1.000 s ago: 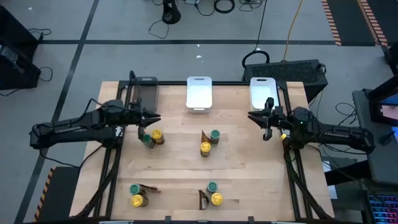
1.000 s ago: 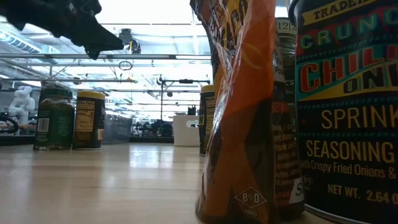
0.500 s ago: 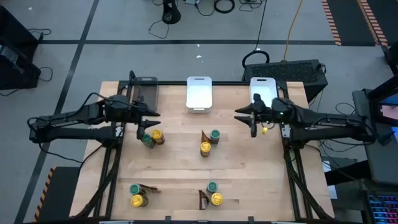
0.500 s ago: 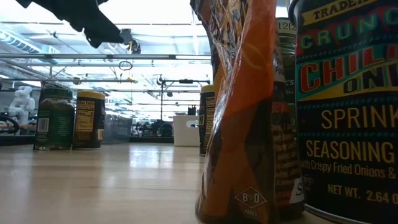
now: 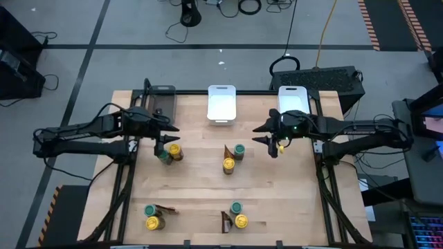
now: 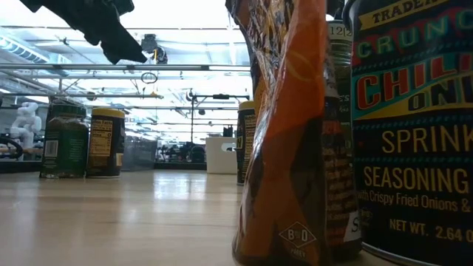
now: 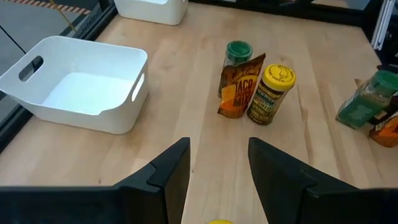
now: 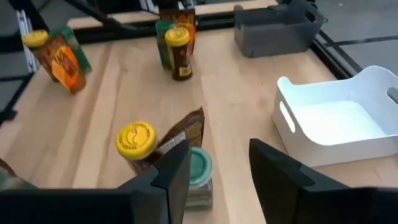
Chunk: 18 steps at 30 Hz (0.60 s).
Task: Sort spices by type
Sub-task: Put the top left yellow seasoning bottle into the black bin
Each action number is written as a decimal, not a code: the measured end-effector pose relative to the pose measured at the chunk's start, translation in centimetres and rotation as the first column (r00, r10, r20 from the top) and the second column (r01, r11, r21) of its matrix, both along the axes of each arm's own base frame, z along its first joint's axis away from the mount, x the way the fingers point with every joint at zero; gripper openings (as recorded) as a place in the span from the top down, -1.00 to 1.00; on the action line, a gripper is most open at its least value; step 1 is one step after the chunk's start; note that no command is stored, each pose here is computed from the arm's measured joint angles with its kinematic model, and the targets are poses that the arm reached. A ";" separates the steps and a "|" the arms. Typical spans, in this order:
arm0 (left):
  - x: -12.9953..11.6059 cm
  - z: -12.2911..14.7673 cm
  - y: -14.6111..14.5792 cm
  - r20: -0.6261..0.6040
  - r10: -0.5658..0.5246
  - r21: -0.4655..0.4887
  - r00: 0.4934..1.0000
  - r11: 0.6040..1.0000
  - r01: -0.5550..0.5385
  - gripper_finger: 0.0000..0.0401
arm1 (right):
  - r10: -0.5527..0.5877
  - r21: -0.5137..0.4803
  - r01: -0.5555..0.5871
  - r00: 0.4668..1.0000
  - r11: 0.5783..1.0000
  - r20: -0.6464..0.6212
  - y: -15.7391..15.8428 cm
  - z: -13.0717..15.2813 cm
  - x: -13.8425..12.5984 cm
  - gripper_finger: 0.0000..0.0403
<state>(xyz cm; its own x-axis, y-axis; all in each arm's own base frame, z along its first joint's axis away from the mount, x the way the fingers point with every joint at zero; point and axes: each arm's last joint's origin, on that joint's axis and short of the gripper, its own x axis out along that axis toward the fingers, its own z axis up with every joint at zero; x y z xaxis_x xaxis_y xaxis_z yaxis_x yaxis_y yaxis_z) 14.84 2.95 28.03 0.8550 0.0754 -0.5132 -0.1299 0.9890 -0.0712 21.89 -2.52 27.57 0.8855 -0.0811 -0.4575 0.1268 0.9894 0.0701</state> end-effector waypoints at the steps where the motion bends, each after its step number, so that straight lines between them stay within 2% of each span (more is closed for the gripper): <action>1: 0.1 0.0 0.0 -0.003 0.003 0.000 1.000 1.000 -0.003 0.16 | 0.004 -0.013 -0.004 1.000 1.000 -0.006 -0.1 -0.1 0.0 0.27; 6: 0.5 -0.4 0.2 -0.031 0.013 -0.012 0.999 1.000 -0.013 0.16 | 0.023 -0.091 -0.023 1.000 0.996 -0.006 -0.5 0.0 0.0 0.27; 9: 0.6 -0.5 0.1 -0.030 0.005 -0.073 1.000 0.997 -0.007 0.16 | 0.024 -0.101 -0.025 1.000 0.995 -0.007 -0.6 0.0 0.0 0.27; 14: 0.6 -0.2 -0.3 -0.001 -0.105 -0.168 0.995 0.980 0.103 0.16 | 0.037 -0.093 -0.036 0.999 0.995 0.002 -0.3 0.1 0.0 0.27; 18: 0.6 2.1 -0.4 0.062 -0.120 -0.131 0.991 0.983 0.127 0.16 | 0.035 -0.085 -0.031 0.999 0.996 0.037 -0.2 0.4 0.2 0.27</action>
